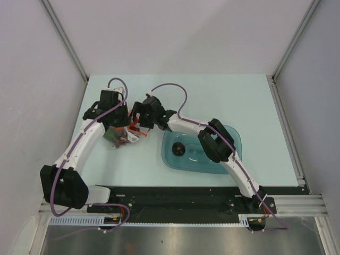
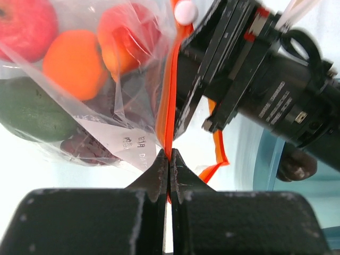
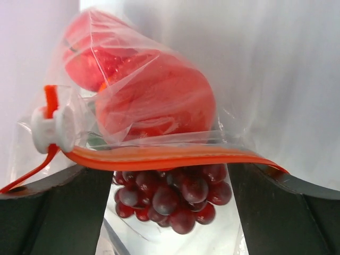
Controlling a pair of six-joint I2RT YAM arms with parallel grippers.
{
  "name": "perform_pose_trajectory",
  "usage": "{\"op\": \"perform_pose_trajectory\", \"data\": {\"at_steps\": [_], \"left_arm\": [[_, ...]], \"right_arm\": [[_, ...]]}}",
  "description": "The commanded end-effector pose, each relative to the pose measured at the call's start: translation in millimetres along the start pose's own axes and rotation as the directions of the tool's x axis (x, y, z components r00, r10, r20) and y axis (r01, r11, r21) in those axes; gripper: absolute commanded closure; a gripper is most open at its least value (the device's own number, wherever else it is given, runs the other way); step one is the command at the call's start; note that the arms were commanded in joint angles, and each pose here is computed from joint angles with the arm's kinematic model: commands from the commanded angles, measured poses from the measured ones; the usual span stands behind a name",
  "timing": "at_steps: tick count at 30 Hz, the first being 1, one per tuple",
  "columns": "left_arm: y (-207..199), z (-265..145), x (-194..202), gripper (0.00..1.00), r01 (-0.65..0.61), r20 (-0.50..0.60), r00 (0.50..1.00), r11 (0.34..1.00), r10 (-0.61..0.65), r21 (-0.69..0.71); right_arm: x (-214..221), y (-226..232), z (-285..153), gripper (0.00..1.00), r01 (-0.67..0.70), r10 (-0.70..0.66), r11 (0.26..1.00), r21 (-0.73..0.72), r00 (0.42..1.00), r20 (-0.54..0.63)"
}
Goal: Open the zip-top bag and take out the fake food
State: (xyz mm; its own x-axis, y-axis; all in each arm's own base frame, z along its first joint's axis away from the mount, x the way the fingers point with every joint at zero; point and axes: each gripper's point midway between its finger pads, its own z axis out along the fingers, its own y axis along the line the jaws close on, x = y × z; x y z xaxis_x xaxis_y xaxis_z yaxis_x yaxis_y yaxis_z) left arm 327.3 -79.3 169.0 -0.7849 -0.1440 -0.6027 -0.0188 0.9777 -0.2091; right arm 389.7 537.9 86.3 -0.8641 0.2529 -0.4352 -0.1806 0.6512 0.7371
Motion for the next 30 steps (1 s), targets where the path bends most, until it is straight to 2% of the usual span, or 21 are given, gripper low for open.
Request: {"op": "perform_pose_trajectory", "data": {"at_steps": [1,10,12,14,19,22,24,25,26,30], "left_arm": [[-6,-12,-2,1.0,-0.004,0.04,0.999,0.999,0.002,0.045],[-8,-13,0,1.0,-0.013,0.037,0.999,0.999,0.011,0.052],[-10,-13,-1,1.0,-0.013,0.038,0.999,0.998,0.01,0.06],[-12,-13,-3,1.0,-0.015,0.041,0.999,0.998,0.013,0.064],[-14,-12,-4,1.0,-0.016,0.041,0.999,0.997,0.013,0.07],[-14,-14,-5,1.0,-0.015,0.044,0.999,0.998,0.012,0.064],[-13,-15,-4,1.0,-0.01,0.044,0.999,0.998,0.008,0.058],[-13,-15,-5,1.0,-0.009,0.046,0.999,0.998,0.006,0.056],[-11,-17,-4,1.0,-0.007,0.046,0.999,0.999,0.004,0.046],[-6,-17,-2,1.0,0.009,0.048,0.999,1.0,-0.01,0.017]], "right_arm": [[-34,41,1,0.11,0.017,0.002,0.991,-0.129,0.99,0.143],[-22,80,12,0.09,0.023,0.009,0.959,-0.282,0.994,0.113],[-19,79,18,0.07,0.015,0.012,0.961,-0.275,0.995,0.098],[-13,73,26,0.0,-0.002,0.023,0.964,-0.267,0.997,0.075],[-5,71,36,0.01,0.009,0.007,0.964,-0.267,0.998,0.057],[-4,65,41,0.05,-0.002,0.018,0.969,-0.248,0.998,0.061],[-4,67,43,0.14,-0.012,0.029,0.966,-0.258,0.998,0.062],[-5,68,42,0.2,-0.016,0.033,0.964,-0.264,0.998,0.06],[-4,69,42,0.34,-0.018,0.034,0.962,-0.273,0.998,0.057],[-9,77,34,0.55,-0.013,0.026,0.964,-0.264,0.999,0.047]]}}
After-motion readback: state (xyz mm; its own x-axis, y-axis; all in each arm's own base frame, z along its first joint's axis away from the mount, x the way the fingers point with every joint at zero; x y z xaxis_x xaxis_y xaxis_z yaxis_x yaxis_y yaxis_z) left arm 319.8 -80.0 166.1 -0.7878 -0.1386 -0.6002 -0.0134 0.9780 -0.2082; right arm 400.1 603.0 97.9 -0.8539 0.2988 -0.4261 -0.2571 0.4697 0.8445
